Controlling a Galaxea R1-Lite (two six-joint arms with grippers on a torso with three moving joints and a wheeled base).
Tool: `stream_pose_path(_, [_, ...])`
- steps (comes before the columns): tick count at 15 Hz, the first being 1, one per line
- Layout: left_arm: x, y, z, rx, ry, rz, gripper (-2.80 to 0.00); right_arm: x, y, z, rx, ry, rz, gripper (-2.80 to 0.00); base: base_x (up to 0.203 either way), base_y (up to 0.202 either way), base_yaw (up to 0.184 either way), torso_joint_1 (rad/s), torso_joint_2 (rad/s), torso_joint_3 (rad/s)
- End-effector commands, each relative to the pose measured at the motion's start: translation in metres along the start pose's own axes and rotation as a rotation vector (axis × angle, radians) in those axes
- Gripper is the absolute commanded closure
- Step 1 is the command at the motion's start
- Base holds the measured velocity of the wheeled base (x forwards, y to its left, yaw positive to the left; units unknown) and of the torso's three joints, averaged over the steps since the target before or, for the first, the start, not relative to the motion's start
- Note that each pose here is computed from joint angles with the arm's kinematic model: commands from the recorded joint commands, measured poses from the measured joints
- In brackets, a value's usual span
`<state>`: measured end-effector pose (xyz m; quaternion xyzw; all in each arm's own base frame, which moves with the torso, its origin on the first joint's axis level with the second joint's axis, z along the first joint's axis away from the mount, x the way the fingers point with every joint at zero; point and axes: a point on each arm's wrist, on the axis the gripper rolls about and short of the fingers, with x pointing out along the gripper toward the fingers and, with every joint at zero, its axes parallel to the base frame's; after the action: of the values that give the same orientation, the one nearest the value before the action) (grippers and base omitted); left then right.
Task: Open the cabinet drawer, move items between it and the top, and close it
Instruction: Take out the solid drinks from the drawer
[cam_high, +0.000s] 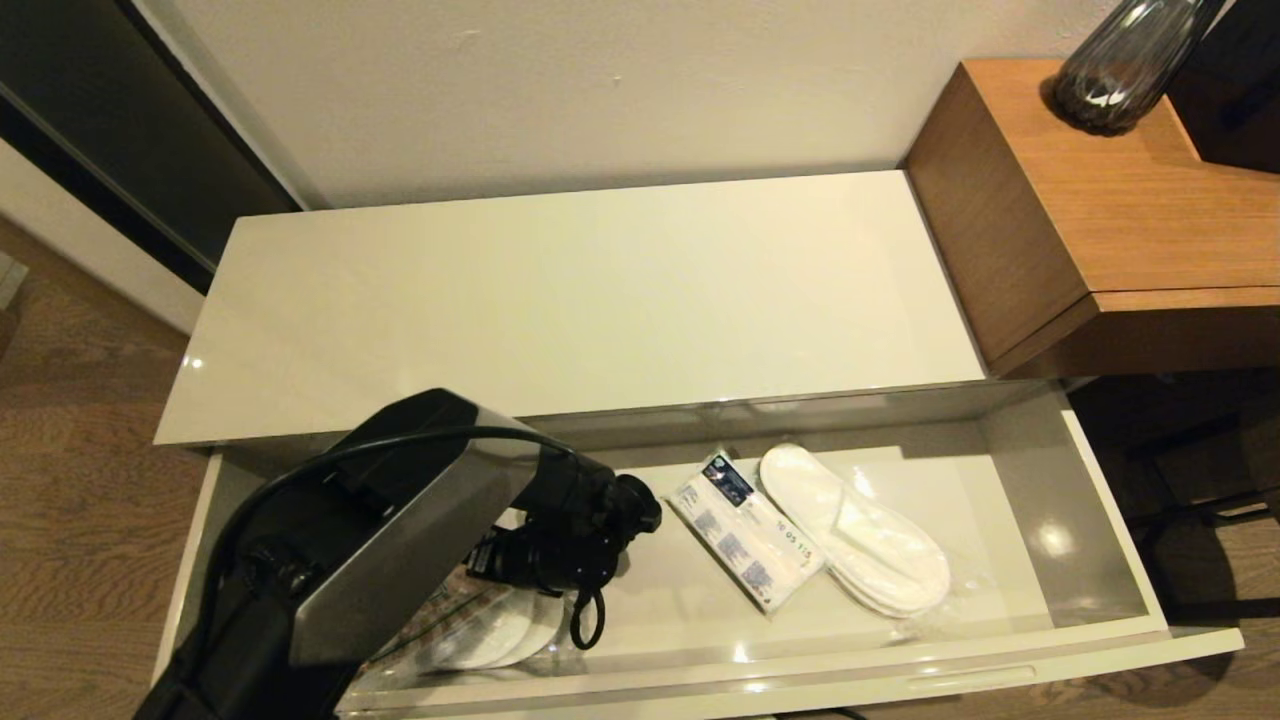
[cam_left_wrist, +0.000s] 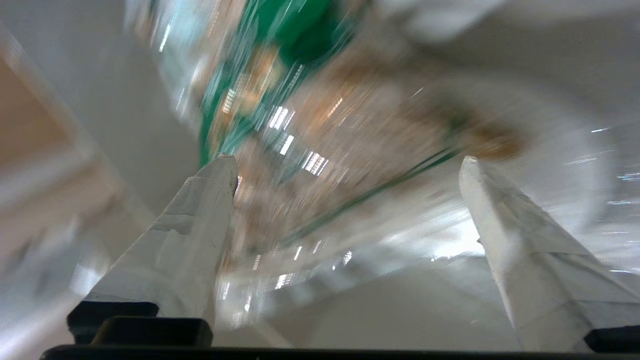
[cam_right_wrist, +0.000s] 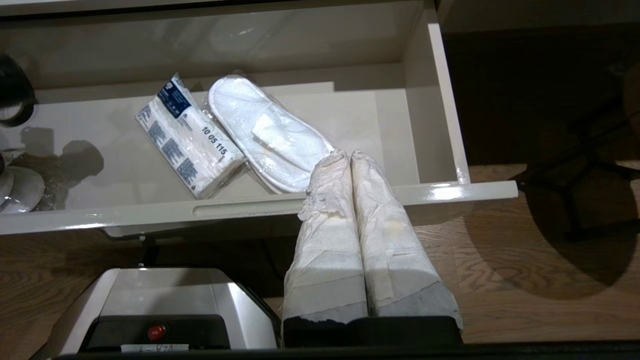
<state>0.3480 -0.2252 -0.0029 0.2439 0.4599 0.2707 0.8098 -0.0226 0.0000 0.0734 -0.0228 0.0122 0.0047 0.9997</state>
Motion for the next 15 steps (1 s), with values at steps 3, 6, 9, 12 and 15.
stream_pose_path(3, [0.023,-0.014,-0.013,-0.031,0.142,0.165,-2.8,0.0,0.0,0.0,-0.001,0.002,0.0,0.0,0.0,0.0,0.0,0.0,0.0,0.0])
stream_pose_path(6, [0.024,-0.012,-0.009,-0.061,0.162,0.16,-2.8,0.0,0.0,0.0,0.0,0.003,0.0,0.0,0.0,0.0,0.0,0.0,0.0,0.0])
stream_pose_path(9, [0.008,-0.01,0.005,-0.126,0.146,0.028,-2.8,0.0,0.0,0.0,0.0,0.003,0.001,0.0,0.0,0.0,0.0,0.0,0.0,0.0])
stream_pose_path(12, [-0.004,-0.019,0.017,-0.13,0.063,-0.077,-2.8,0.0,0.0,0.0,0.0,0.003,0.002,0.0,0.0,0.0,0.0,0.0,0.0,0.0])
stream_pose_path(15, [-0.002,-0.025,0.014,-0.114,0.039,-0.061,-2.8,0.0,0.0,0.0,0.0,0.003,0.002,0.0,0.0,0.0,0.0,0.0,0.0,0.0])
